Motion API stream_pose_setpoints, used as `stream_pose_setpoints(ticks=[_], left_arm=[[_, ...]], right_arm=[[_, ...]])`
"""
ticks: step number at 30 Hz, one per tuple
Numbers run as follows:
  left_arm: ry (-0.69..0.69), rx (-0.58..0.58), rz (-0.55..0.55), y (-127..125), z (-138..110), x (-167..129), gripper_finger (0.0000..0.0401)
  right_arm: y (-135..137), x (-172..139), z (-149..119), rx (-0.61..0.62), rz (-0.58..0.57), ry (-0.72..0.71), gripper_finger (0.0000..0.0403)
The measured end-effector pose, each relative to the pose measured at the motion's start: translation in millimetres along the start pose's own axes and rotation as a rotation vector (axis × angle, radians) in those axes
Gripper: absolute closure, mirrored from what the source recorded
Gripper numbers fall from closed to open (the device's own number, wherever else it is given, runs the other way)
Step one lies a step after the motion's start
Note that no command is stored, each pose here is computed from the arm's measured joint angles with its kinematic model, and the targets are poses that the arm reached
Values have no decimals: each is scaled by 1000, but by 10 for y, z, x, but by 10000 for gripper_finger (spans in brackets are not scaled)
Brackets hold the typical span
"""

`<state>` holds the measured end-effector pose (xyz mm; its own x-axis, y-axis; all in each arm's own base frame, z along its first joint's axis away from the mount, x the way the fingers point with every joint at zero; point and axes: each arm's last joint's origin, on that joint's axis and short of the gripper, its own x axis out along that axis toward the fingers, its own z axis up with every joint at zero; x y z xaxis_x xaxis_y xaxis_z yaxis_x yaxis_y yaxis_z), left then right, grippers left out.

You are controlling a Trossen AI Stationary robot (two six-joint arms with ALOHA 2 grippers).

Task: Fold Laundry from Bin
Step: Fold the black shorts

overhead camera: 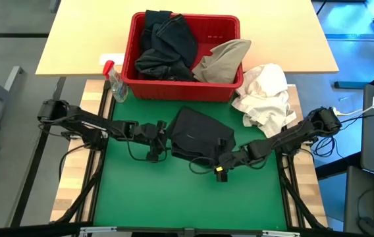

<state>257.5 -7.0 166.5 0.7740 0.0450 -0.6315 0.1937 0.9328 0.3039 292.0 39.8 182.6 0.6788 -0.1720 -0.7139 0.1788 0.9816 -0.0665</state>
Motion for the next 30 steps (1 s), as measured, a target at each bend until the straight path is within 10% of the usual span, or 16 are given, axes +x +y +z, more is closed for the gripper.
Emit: stream_pose_setpoints(ticks=[20, 30], left_arm=[[-20, -8, -141, 30, -202, 426, 206], [34, 11, 7, 173, -269, 455, 229]], right_arm=[[49, 264, -105, 35, -35, 41, 150], [48, 264, -106, 31, -40, 40, 150]])
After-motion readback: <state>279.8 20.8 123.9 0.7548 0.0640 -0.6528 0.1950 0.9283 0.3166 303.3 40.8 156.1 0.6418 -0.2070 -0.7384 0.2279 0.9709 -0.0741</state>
